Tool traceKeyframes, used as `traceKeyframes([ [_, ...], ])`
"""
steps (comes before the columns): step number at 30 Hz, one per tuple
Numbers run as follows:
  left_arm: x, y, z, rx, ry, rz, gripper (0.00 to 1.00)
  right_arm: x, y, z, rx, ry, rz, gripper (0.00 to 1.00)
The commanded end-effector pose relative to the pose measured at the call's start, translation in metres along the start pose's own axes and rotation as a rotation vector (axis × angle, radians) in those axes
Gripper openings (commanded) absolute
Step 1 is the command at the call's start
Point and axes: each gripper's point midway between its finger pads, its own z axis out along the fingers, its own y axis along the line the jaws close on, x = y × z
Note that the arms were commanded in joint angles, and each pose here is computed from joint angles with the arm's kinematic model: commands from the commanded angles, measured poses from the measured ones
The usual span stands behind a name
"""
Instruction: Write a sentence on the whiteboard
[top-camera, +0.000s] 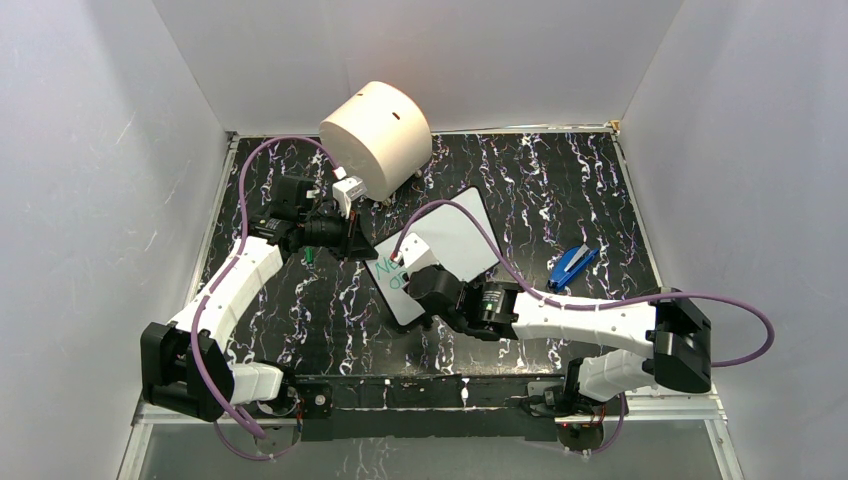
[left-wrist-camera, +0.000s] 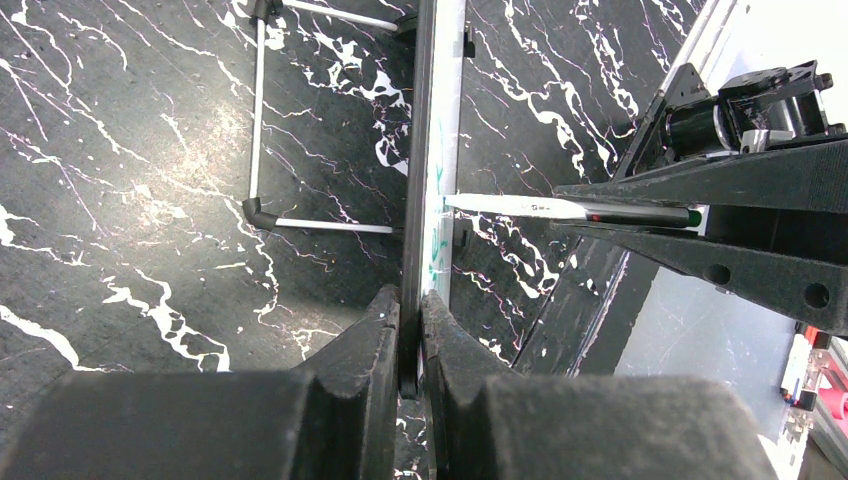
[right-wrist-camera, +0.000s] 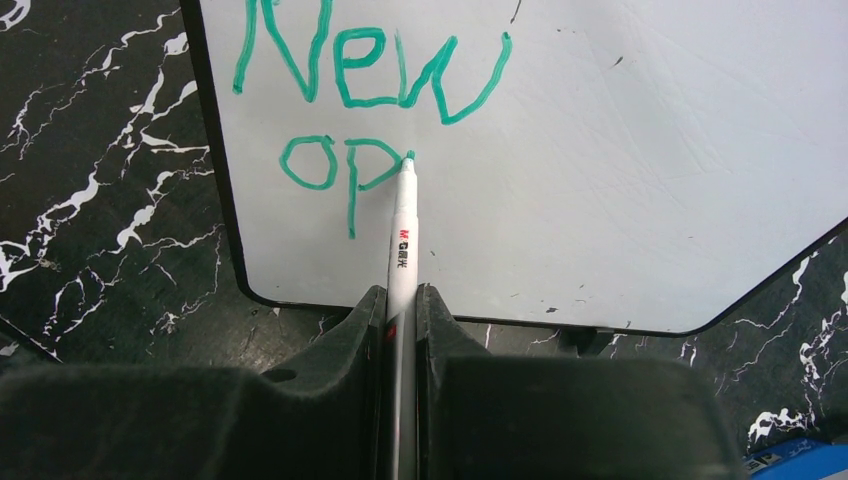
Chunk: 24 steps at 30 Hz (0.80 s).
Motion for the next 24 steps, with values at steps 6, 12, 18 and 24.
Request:
traceKeyframes([
  [6,0.009,0.013,-0.001,-0.065,0.024,0.021,0.00,-0.029,-0.004,0.002,0.031,-0.078,0.037,0.00],
  [12,0.010,0.013,-0.001,-0.064,0.025,0.021,0.00,-0.033,-0.006,0.001,0.037,-0.093,0.042,0.00],
  [18,0.010,0.012,-0.001,-0.058,0.024,0.019,0.00,-0.034,-0.008,0.004,0.036,-0.091,0.044,0.00],
  [24,0.009,0.012,-0.003,-0.076,0.013,0.027,0.00,-0.026,-0.015,0.005,0.066,-0.056,0.033,0.00],
])
